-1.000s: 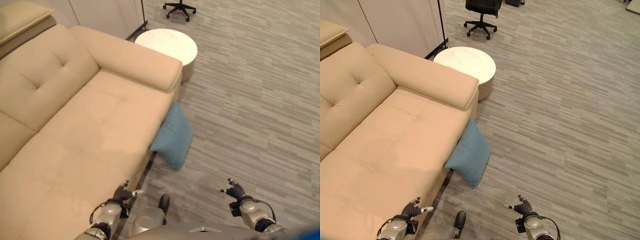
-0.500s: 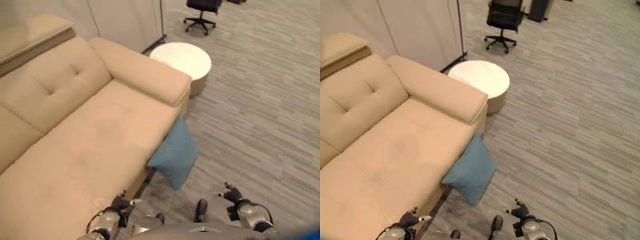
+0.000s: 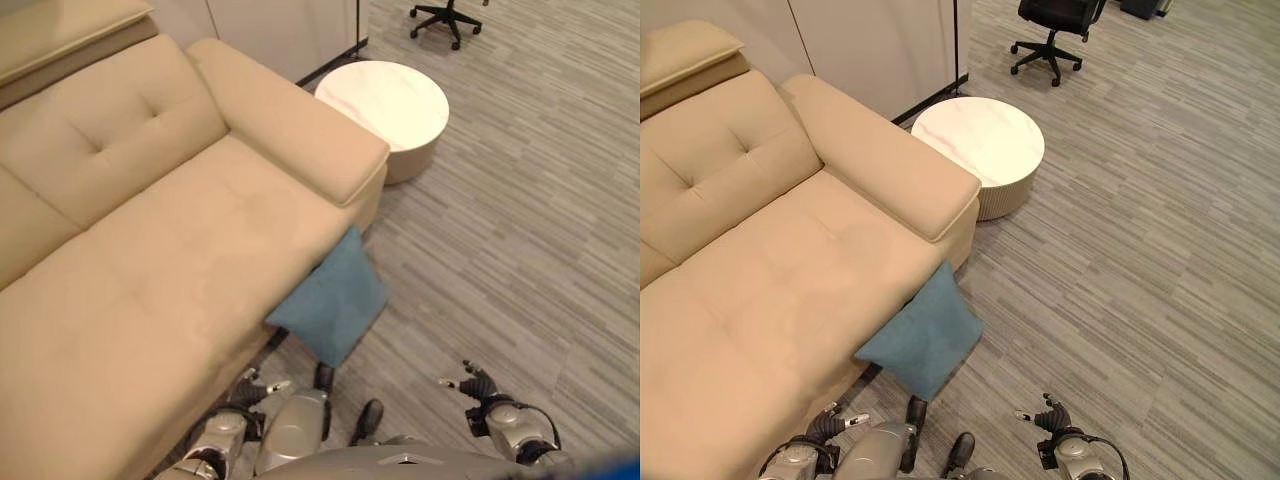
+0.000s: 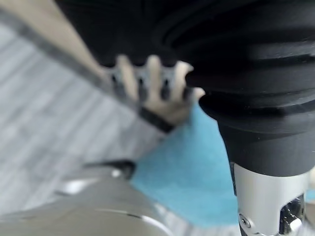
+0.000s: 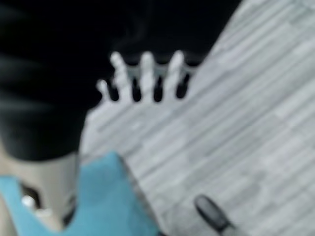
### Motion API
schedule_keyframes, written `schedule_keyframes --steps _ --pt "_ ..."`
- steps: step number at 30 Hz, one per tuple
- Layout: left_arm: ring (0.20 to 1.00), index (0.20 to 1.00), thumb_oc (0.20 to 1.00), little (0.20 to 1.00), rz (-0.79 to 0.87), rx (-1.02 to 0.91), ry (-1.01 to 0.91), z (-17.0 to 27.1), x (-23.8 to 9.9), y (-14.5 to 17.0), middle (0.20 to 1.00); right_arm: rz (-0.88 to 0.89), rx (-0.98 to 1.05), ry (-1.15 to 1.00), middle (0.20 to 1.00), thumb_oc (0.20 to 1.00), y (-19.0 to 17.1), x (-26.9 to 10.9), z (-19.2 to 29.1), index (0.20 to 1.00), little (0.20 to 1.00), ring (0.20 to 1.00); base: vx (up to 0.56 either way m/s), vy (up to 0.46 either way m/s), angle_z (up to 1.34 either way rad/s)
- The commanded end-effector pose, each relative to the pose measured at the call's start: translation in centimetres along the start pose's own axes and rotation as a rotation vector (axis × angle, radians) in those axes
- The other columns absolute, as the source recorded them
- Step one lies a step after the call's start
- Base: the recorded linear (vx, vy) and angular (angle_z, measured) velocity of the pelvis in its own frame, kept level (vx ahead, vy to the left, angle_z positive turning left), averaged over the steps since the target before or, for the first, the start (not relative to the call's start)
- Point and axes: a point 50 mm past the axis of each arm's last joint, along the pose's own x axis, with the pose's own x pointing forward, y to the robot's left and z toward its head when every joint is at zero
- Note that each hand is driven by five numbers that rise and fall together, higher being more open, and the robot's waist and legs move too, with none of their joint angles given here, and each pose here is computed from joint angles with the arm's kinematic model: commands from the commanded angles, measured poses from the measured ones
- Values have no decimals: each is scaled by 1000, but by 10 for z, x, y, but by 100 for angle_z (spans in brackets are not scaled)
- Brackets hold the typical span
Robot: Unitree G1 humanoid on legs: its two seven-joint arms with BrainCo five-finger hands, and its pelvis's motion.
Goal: Pick up all the scattered cushions and arrange them neatly on the sofa.
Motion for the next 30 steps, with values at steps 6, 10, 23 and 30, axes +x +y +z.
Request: schedule_keyframes --steps 6,10,23,30 --pt "1000 1000 1000 1000 20 35 -72 23 5 12 1000 -20 4 -78 1000 1000 -11 4 20 1000 1000 1000 140 84 42" --pt "1000 1000 1000 1000 -3 42 -83 24 5 6 1000 -37 50 -102 1000 1000 -16 4 25 1000 1000 1000 169 -56 103" --pt "1000 1000 1000 1000 -3 62 -45 12 3 2 1000 -49 51 -77 1000 1000 -24 2 13 1000 1000 1000 106 -231 120" --pt "1000 1000 1000 1000 -21 9 -110 32 6 -9 1000 -96 33 -146 1000 1000 -41 5 34 1000 1000 1000 -86 -169 76"
